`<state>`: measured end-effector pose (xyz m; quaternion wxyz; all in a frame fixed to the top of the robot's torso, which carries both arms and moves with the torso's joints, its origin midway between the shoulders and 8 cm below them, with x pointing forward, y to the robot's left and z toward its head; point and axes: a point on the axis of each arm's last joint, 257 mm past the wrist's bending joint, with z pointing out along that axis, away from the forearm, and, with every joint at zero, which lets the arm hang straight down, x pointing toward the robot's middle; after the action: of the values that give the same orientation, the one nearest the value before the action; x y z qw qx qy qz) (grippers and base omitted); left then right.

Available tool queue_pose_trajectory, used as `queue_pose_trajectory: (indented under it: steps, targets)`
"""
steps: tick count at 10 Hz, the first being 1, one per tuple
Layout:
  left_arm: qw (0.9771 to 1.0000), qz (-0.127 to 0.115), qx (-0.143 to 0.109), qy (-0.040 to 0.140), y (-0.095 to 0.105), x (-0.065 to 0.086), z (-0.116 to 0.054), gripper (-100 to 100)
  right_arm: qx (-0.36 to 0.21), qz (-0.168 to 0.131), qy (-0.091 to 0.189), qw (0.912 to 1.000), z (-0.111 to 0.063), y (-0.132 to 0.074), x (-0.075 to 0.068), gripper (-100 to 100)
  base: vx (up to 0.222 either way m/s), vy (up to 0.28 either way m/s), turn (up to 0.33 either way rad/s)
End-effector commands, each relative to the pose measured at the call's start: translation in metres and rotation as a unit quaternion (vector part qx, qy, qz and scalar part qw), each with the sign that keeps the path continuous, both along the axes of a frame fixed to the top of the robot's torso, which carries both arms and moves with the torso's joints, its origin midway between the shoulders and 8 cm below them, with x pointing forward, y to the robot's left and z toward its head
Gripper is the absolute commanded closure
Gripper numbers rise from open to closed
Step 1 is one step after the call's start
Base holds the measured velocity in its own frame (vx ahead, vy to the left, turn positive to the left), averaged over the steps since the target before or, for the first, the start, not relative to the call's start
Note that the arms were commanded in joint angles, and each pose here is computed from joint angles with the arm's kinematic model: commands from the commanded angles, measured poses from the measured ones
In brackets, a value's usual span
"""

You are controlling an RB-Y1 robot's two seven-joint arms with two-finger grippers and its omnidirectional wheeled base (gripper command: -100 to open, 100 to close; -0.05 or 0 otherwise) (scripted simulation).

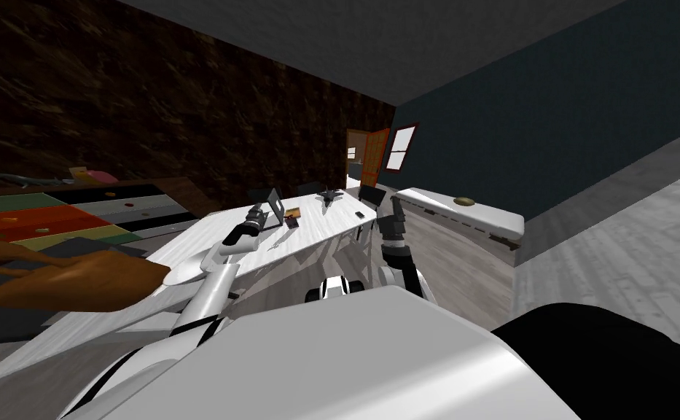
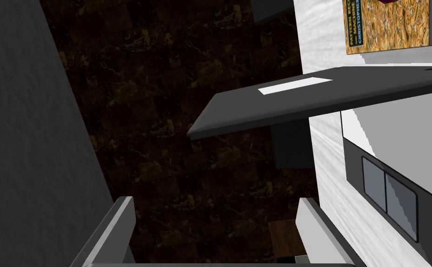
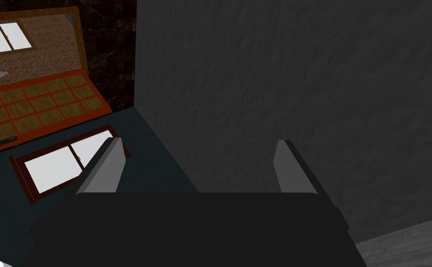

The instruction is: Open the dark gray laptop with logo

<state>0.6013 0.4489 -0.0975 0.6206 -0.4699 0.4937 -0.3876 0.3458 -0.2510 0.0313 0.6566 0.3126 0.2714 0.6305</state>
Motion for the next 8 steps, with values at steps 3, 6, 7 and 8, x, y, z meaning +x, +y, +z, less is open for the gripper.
queue_pose_trajectory:
  steps: [3, 6, 7, 8]
  targets:
    - [0.9968, 0.014, 0.075, 0.022, 0.021, -0.003, 0.013, -100, 0.000, 0.000, 0.000, 1.0000, 0.000, 0.000, 0.000, 0, 0.003, -0.122, 0.005]
    - [0.9926, 0.037, 0.105, 0.049, 0.042, -0.004, 0.011, -100, 0.000, 0.000, 0.000, 1.0000, 0.000, 0.000, 0.000, 0, 0.196, -0.039, 0.006]
    - [0.9915, 0.042, 0.111, 0.054, 0.047, -0.004, 0.011, -100, 0.000, 0.000, 0.000, 1.0000, 0.000, 0.000, 0.000, 0, 0.177, 0.004, 0.005]
    - [0.9892, 0.050, 0.122, 0.064, 0.054, -0.005, 0.011, -100, 0.000, 0.000, 0.000, 1.0000, 0.000, 0.000, 0.000, 0, 0.150, 0.002, 0.000]
